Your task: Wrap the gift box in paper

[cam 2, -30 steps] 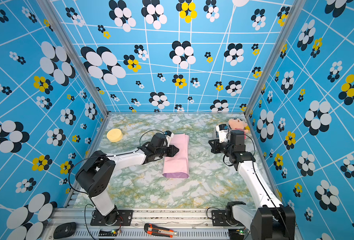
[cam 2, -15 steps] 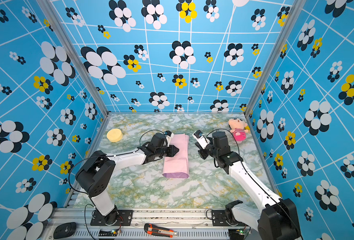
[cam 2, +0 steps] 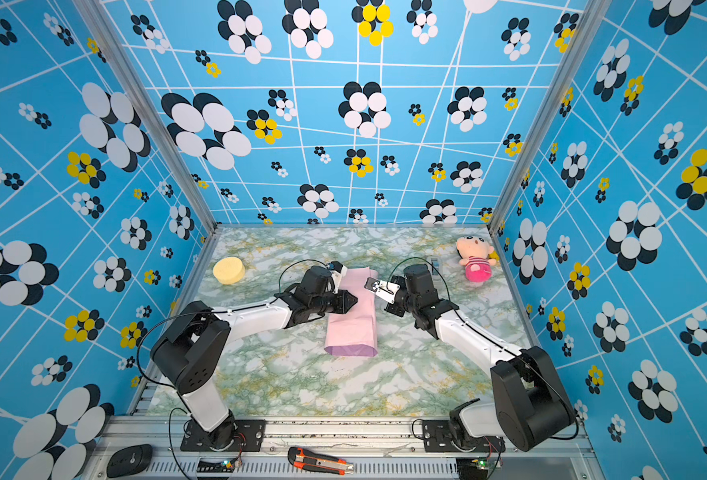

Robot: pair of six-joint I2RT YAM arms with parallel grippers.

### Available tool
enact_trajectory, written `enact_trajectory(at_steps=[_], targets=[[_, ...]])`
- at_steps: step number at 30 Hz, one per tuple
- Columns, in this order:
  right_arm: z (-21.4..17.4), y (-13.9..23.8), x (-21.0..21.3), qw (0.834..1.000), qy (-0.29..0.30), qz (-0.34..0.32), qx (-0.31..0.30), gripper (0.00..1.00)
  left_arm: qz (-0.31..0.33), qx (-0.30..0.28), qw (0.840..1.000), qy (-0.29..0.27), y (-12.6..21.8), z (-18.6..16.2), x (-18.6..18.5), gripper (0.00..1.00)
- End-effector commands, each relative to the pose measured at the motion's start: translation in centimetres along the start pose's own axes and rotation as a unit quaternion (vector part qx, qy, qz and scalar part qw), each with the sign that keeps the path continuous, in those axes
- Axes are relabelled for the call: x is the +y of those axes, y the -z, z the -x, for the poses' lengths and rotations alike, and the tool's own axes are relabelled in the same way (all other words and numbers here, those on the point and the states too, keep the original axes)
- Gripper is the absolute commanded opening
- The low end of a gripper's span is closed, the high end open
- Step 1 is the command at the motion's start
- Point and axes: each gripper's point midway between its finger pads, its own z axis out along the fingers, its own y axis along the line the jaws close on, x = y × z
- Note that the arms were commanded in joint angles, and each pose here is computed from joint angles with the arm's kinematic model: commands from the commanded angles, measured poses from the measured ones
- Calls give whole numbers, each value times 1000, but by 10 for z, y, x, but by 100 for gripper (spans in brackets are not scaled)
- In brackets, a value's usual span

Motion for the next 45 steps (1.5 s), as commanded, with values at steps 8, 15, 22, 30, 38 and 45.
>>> enact_trajectory(at_steps=[8,15,22,30,38,45], targets=[[9,-17,15,996,81,22,-21,0,49,63,997,13,-4,-38,29,21],[4,-27,19,993,113,26,-4,0,50,64,997,13,-5,-38,29,21],[-9,-34,23,991,128,31,23,0,52,64,997,13,-4,-38,30,21],[-25,-29,40,977,204,46,40,0,52,65,996,15,-5,-39,31,21],[-38,-35,47,970,228,62,62,0,51,65,996,15,-6,-39,30,21],[-46,-37,41,971,217,53,87,22,51,65,996,15,-6,-39,30,21]])
